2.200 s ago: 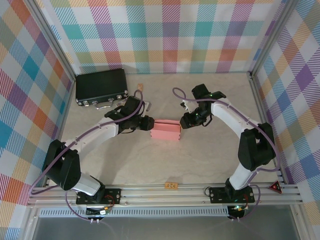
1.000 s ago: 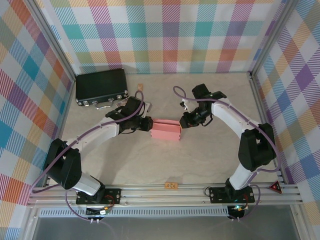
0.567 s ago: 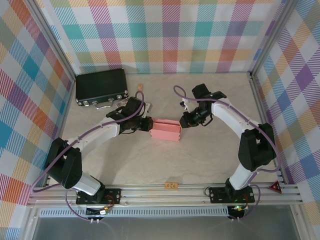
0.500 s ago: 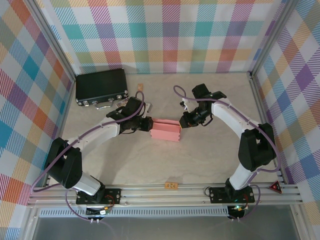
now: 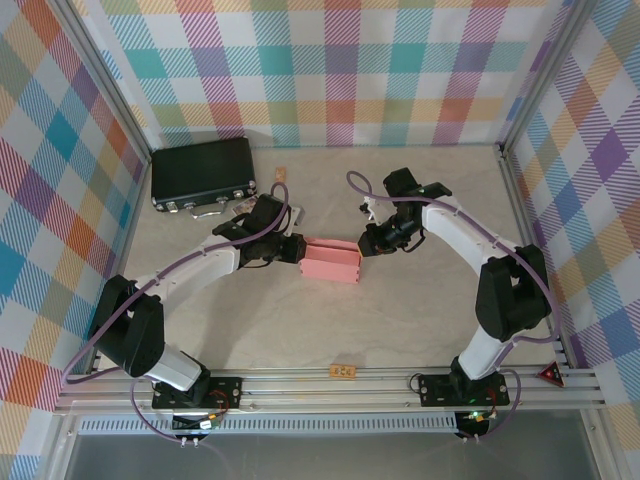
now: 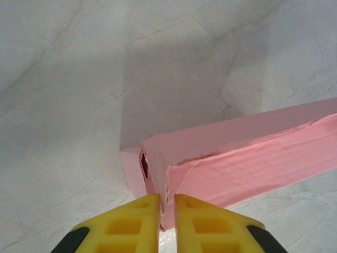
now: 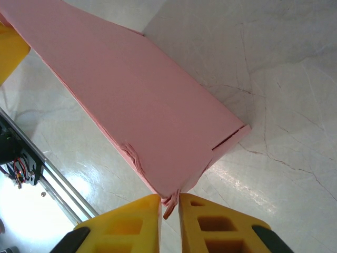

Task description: Fold the paper box

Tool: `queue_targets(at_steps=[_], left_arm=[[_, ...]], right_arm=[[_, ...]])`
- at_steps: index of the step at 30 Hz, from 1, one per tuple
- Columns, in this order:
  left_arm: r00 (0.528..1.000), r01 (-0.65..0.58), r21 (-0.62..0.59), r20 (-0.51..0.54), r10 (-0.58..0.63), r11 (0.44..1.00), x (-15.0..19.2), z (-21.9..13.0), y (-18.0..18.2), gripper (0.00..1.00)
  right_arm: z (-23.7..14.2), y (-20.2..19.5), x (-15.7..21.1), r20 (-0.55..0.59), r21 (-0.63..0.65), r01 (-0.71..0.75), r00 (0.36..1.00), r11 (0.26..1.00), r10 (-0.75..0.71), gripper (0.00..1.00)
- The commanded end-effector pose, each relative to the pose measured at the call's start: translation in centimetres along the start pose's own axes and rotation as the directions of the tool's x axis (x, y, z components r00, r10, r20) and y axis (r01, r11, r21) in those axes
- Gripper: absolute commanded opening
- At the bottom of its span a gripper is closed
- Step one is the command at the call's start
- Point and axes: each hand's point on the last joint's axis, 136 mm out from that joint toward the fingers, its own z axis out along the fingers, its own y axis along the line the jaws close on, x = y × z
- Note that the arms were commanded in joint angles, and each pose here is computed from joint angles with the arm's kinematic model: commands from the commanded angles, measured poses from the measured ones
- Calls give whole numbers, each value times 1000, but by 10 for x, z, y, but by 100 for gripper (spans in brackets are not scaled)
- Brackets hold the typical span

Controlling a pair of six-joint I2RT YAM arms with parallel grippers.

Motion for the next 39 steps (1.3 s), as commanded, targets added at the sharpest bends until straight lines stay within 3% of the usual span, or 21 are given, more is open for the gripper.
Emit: queue_targets(at_steps=[1, 39], left_arm=[[1000, -3, -11, -1, 3, 1000, 3, 1, 4, 16], [999, 5, -37, -44, -6, 999, 15, 12, 11, 14]], right_arm=[[3, 7, -4, 1, -35, 1, 1000, 999, -1, 18], [7, 15, -10, -16, -96, -35, 999, 995, 34, 18]])
